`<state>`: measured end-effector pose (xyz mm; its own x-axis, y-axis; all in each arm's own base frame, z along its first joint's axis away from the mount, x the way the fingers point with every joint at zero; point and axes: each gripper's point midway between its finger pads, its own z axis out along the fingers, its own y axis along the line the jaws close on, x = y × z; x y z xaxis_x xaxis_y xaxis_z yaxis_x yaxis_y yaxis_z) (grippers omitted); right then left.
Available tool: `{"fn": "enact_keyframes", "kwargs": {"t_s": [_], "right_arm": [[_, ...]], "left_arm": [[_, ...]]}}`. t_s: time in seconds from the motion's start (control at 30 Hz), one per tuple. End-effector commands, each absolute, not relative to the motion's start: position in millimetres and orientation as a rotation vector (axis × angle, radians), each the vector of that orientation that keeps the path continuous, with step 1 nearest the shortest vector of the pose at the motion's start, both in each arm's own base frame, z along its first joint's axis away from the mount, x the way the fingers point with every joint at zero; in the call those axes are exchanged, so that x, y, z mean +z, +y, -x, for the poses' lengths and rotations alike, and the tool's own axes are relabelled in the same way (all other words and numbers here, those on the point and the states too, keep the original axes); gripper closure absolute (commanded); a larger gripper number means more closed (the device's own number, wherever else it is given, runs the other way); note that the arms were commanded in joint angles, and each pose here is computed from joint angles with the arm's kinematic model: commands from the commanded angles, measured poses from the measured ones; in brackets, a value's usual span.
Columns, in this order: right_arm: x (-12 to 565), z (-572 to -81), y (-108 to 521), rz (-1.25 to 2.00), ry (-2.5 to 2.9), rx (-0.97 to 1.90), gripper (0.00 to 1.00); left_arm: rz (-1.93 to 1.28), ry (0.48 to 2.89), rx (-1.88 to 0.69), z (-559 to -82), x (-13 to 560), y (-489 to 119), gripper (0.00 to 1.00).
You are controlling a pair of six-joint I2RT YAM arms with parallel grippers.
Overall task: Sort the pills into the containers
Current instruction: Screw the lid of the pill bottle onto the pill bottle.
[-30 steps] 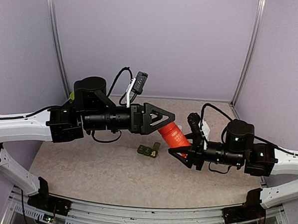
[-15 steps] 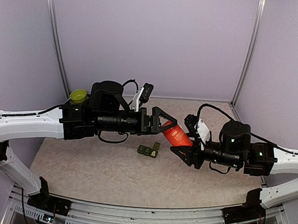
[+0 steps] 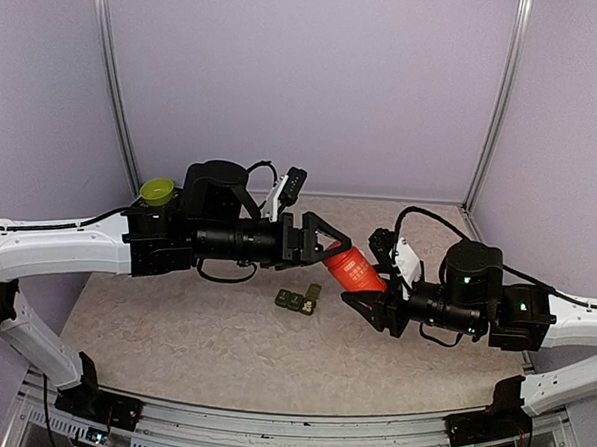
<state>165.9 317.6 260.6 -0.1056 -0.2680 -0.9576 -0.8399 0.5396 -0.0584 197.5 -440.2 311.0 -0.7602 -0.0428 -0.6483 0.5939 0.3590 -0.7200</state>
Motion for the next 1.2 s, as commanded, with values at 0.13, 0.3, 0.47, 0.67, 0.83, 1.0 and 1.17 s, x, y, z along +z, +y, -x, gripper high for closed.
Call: {"fn": "enact_keyframes", "kwargs": {"t_s": [0.13,0.3,0.47,0.67,0.83,1.0,1.17], "right_arm": [[284.5,-163.2,323.6,0.929,1.598,0.663,1.00],[282.3,-163.6,323.7,0.928,1.604,0.662,1.00],[287.3,-158.4,323.9,0.923,1.589,0.708,1.00],[301.6,-138.3,323.5,0.927,1.549,0.871,1.00],[311.2,-120.8,324.1,0.924,1.526,1.029,1.00],[320.0,-101.4,327.8,0.930,1.501,1.221,1.00],[329.3,-78.1,331.5,0.966,1.457,1.422,1.00]], "left_arm": [[-0.507,2.018,-1.476,-194.5,315.7,-445.8,0.26],[-0.524,2.014,-1.483,-193.4,314.5,-447.8,0.41],[-0.583,1.987,-1.514,-186.7,315.3,-452.3,0.55],[-0.775,1.839,-1.605,-158.4,334.2,-458.8,0.64],[-0.939,1.683,-1.570,-132.0,353.4,-459.9,0.70],[-1.127,1.488,-1.536,-95.4,368.6,-456.2,0.71],[-1.234,1.341,-1.543,-73.7,377.2,-444.9,0.78]]}}
